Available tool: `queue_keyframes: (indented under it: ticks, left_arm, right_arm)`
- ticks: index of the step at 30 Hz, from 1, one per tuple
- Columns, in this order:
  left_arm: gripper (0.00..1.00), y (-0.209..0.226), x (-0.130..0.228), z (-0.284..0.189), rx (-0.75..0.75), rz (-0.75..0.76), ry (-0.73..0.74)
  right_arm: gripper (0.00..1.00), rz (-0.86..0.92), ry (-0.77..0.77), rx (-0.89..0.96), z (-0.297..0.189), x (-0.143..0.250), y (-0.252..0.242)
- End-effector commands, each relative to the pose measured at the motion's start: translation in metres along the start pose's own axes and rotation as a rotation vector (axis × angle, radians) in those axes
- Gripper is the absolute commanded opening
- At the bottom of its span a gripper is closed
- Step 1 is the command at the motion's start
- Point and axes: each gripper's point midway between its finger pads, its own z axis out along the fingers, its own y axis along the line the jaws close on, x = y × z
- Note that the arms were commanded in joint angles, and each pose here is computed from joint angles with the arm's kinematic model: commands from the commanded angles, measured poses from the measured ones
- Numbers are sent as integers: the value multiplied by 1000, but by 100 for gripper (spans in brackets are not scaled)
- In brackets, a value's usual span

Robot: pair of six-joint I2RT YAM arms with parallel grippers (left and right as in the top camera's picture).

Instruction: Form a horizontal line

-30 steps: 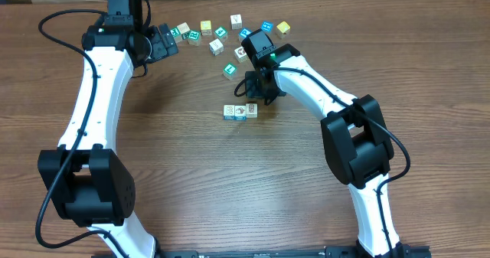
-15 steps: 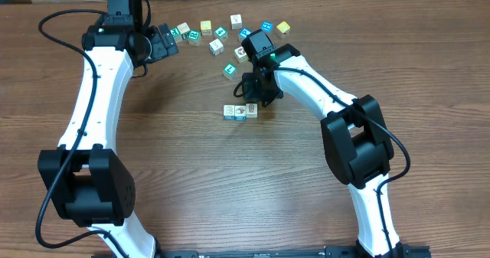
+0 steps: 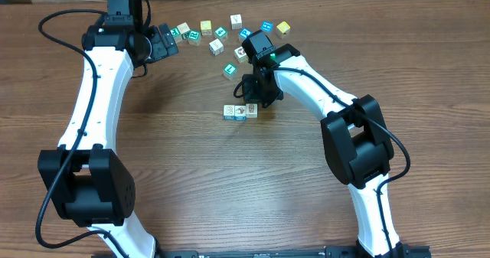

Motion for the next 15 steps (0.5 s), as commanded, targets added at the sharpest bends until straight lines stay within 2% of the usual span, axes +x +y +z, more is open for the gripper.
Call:
queue_keyframes:
  ticks: [1, 15]
  left_arm:
    - [100, -5, -3, -5, 12, 12, -13]
    - [100, -4, -3, -5, 12, 11, -13]
  right_arm:
    - [4, -8, -27, -25, -8, -8, 7]
    - [4, -8, 24, -50, -8, 4, 12]
